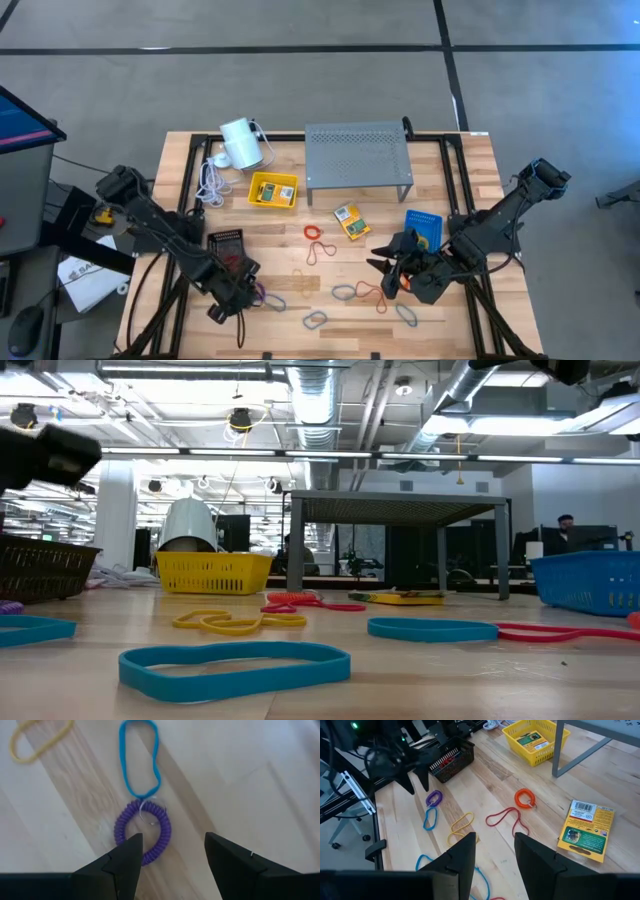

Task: Pick & Place Office Desk Supplies
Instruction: Put the violet spring keychain into the blue bin

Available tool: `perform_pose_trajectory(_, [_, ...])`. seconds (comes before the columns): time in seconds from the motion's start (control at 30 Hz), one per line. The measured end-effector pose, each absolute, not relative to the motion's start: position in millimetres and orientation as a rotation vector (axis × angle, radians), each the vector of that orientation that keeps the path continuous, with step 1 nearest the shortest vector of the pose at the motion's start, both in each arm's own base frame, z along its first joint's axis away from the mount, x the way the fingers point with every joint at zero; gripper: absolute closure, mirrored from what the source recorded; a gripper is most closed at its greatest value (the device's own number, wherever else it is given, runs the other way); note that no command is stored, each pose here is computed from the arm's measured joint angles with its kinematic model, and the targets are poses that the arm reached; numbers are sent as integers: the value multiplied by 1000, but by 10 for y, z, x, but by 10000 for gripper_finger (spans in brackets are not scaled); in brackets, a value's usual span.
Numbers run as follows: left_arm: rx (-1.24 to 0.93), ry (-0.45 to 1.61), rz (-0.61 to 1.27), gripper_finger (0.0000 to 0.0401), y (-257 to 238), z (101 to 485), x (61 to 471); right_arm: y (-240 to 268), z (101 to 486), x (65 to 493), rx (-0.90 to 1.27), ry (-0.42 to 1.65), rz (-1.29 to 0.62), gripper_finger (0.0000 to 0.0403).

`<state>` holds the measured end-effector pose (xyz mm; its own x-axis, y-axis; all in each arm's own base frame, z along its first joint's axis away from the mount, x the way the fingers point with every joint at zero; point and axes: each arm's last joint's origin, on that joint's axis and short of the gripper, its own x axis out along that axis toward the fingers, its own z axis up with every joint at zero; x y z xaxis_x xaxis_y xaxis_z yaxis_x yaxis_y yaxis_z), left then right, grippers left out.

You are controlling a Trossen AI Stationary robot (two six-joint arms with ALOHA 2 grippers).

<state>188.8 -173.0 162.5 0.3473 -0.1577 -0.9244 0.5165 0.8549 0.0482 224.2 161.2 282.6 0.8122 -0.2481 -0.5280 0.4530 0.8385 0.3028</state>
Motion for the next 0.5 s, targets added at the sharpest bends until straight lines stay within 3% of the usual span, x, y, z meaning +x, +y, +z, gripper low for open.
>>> perform_pose_trajectory(0.5, [459, 1199, -403, 224, -1776, 1346, 1950, 1616, 2826, 2238, 434, 495, -385, 269])
